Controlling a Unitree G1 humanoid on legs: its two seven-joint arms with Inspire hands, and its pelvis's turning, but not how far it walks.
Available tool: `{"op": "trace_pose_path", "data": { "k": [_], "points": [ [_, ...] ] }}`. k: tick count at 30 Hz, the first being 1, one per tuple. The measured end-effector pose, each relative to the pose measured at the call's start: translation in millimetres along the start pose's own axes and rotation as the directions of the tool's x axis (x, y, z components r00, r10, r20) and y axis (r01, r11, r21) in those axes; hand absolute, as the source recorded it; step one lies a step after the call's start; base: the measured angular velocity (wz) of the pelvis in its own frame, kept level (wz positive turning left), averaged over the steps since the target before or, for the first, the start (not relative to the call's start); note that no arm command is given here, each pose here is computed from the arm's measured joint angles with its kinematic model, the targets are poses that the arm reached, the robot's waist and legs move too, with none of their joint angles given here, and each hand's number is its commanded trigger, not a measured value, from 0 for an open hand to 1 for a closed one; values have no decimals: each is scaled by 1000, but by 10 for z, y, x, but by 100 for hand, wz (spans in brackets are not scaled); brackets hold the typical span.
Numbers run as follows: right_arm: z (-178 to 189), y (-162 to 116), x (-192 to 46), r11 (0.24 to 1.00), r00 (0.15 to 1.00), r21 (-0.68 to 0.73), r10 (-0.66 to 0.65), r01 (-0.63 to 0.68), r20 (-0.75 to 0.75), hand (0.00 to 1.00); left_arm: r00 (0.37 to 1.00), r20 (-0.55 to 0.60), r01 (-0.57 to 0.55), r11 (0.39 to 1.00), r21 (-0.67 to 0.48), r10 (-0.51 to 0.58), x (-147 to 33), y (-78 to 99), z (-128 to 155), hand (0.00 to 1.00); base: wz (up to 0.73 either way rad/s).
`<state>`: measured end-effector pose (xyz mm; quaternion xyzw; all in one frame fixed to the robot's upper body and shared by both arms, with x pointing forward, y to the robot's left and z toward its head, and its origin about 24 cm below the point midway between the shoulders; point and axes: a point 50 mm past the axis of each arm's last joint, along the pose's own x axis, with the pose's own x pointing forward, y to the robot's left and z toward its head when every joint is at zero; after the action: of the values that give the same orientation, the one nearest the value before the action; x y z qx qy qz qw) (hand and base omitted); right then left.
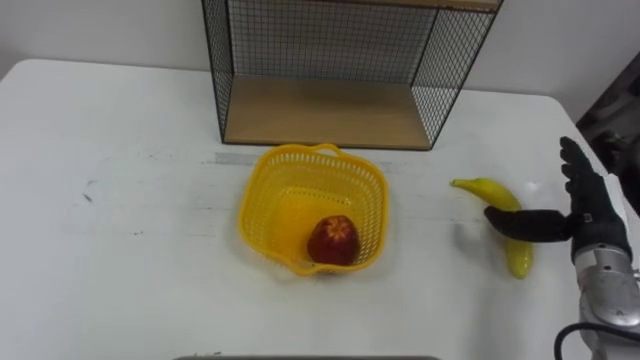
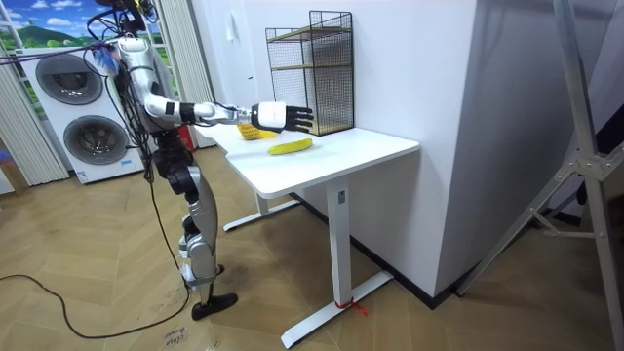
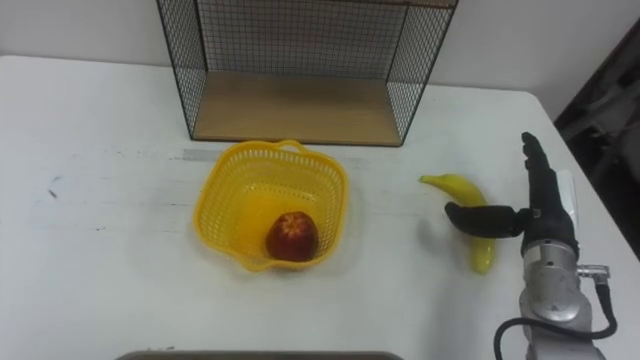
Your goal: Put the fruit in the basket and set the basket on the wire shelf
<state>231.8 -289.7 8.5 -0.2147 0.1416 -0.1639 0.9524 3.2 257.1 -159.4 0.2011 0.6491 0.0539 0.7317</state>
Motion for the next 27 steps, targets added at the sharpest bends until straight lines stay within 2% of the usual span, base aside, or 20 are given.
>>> {"op": "trace_pose_path", "data": {
  "k": [11, 27],
  "points": [
    [-158, 81, 149, 989, 983, 46, 146, -141, -113, 0, 1000, -8, 27, 1000, -16, -27, 7, 21, 10, 0, 2],
    [-232, 104, 218, 983, 968, 60, 184, -176, -170, 0, 998, -39, 42, 999, -18, -43, 10, 33, -12, 0, 0]
  ]
}}
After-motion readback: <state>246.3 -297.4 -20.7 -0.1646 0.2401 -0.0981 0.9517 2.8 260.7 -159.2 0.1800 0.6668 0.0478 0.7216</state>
